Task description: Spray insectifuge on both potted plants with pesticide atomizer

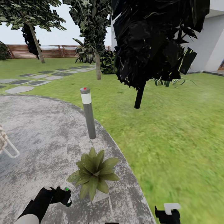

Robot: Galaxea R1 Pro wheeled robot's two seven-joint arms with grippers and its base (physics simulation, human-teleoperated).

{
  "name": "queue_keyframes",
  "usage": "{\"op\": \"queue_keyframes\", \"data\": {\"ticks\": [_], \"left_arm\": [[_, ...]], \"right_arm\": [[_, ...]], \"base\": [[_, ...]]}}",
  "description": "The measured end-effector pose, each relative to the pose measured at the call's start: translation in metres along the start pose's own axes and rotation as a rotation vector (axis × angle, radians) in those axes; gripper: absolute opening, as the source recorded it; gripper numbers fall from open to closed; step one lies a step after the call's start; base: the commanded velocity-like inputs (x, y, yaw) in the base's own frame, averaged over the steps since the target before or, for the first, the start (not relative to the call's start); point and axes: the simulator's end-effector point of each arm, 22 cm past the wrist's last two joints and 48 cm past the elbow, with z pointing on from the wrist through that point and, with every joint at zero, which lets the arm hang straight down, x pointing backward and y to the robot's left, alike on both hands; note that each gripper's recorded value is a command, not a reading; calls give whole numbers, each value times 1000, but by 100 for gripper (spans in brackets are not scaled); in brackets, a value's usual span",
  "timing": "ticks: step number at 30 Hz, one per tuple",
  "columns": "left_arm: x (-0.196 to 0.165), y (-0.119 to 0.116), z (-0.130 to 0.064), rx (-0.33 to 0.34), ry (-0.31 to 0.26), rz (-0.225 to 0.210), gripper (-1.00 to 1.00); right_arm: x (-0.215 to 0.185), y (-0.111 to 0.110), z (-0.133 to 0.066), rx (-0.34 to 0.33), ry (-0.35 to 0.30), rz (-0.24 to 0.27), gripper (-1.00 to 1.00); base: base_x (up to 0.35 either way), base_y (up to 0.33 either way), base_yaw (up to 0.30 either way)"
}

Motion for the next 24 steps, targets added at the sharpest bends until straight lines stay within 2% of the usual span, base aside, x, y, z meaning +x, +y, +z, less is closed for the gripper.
{"op": "queue_keyframes", "data": {"ticks": [5, 13, 14, 15, 17, 21, 24], "left_arm": [[1, -1, 0, 1, 3, 2, -100], [3, -2, 1, 0, 15, 16, -100], [9, -1, 1, -6, 40, 38, -100], [20, -1, 2, -14, 89, 56, -100], [31, -3, 2, -17, 145, 48, -100], [21, -27, 7, 10, 158, 38, -100], [22, -35, 9, 23, 162, 34, -100]], "right_arm": [[0, 1, 0, -1, 0, -1, 100], [0, 0, 0, 0, 0, 0, 100], [0, 0, 0, 0, 0, 0, 100], [0, 0, 0, -1, 0, 0, 100], [0, 0, 0, -1, 0, 0, 100], [0, 1, 0, -1, 0, -1, 100], [0, 1, 0, -2, 0, -1, 100]], "base": [[-63, -77, 236], [-1, -2, 18], [0, 0, 0], [0, 0, 0], [0, 0, 0], [0, 0, 0], [0, 0, 0]]}}
